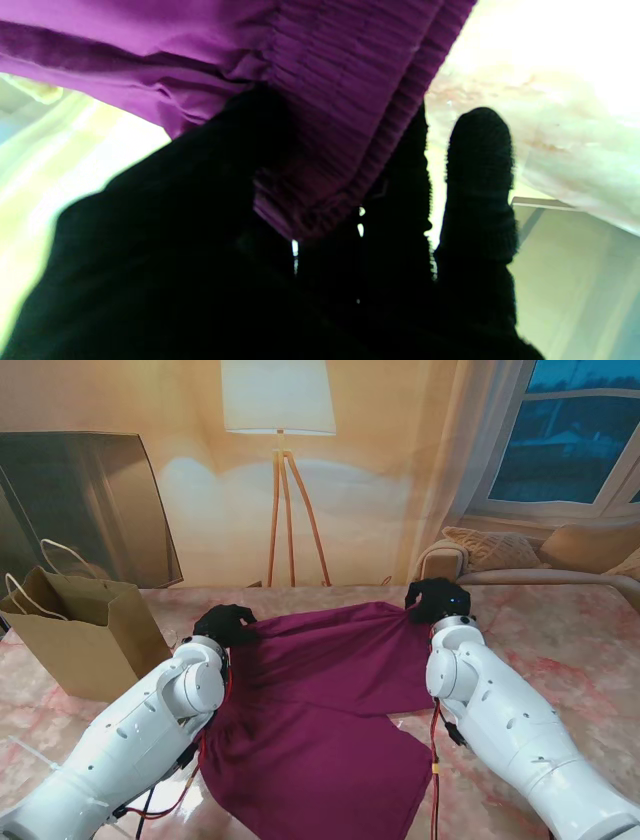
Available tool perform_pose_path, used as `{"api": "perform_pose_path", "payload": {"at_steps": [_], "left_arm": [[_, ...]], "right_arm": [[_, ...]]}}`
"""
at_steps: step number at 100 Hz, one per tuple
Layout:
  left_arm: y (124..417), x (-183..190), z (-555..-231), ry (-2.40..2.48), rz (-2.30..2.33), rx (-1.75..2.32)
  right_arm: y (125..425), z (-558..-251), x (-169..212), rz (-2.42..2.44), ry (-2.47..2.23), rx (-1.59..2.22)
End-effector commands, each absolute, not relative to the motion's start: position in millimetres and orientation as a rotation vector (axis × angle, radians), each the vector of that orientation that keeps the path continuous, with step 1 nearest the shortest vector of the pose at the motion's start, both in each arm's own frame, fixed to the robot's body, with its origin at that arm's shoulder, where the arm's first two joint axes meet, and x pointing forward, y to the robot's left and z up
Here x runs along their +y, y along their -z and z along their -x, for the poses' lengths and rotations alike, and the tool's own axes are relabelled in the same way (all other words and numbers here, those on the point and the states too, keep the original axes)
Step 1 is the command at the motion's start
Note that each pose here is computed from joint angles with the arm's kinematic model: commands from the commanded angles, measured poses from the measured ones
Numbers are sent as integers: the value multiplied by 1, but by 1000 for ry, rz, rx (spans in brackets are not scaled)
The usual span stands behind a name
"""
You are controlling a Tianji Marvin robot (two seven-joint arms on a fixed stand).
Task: Fold the socks and the shorts into the kraft paper bag
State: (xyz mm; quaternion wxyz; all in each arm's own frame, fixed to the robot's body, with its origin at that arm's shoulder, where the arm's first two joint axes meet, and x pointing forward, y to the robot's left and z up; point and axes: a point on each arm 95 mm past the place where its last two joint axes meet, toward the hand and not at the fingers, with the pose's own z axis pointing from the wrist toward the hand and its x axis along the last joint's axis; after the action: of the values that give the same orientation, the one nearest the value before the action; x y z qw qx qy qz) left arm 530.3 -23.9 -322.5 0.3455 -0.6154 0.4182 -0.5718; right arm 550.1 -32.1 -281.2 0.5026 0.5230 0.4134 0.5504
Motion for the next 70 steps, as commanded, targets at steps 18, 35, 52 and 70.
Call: {"api": "perform_pose_path", "payload": {"at_steps": [18,35,52,70], "left_arm": [[288,-38,-548,1540,1552,965],[275,-38,-556,1555,1514,918],[269,-30,-554,1554,1465,940],[272,-19,-542,1563,1440,1017]], "right_arm": [[238,-561,-35,-1157,-1381,907],[231,-559,-34,-1129,-1408,891],[238,-539,-39,-1103,-1416,1000],[249,-509,-46,-1076,-1453,1102]]}}
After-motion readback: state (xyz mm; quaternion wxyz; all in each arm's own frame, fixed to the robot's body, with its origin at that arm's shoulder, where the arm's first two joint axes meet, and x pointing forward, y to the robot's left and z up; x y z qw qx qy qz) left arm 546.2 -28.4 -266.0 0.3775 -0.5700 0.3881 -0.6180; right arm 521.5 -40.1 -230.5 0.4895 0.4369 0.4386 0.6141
